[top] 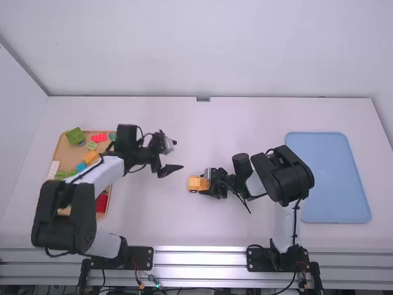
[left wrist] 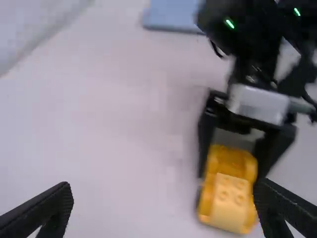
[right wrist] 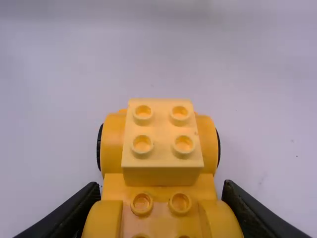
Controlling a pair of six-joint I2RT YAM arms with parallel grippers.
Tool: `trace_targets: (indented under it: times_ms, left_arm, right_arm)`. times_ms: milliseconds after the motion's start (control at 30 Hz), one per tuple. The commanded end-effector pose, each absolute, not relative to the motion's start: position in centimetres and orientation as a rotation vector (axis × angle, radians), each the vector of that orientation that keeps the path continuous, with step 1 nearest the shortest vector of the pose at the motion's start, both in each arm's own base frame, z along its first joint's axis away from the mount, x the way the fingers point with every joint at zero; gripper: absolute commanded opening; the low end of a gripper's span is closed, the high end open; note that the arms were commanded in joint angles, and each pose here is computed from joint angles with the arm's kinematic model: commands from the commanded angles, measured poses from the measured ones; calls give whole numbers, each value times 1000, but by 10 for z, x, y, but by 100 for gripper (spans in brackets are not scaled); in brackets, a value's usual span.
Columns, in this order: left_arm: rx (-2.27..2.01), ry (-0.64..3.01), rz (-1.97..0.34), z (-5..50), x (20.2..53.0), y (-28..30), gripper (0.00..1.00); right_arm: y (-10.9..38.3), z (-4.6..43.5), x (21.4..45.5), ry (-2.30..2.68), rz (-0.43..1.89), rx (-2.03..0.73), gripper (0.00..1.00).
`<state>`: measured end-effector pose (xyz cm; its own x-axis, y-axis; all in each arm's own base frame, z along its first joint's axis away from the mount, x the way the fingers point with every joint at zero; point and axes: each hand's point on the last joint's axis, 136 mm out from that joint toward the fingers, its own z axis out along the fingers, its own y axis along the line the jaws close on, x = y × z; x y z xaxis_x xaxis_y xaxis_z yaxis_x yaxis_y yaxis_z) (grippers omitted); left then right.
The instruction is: Assemble lego blocks to make yellow taxi
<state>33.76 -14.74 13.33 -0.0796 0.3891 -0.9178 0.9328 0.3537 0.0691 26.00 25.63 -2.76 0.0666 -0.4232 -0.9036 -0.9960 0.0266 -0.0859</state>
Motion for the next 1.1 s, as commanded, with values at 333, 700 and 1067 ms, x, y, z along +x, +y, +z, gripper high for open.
trace_targets:
  times_ms: [333,700,1067]
  left_arm:
    - [553,1986,-705,166,362,-64,99]
    - [465,2100,-557,147,369,-43,99]
    - [-388,2365,-253,105,360,60,99]
  right_arm:
    - [251,-24,270,1558,814,-1497,78]
    - [233,12,274,1696,666,-1503,99]
    - [206,66,280,1670,370,-1536,99]
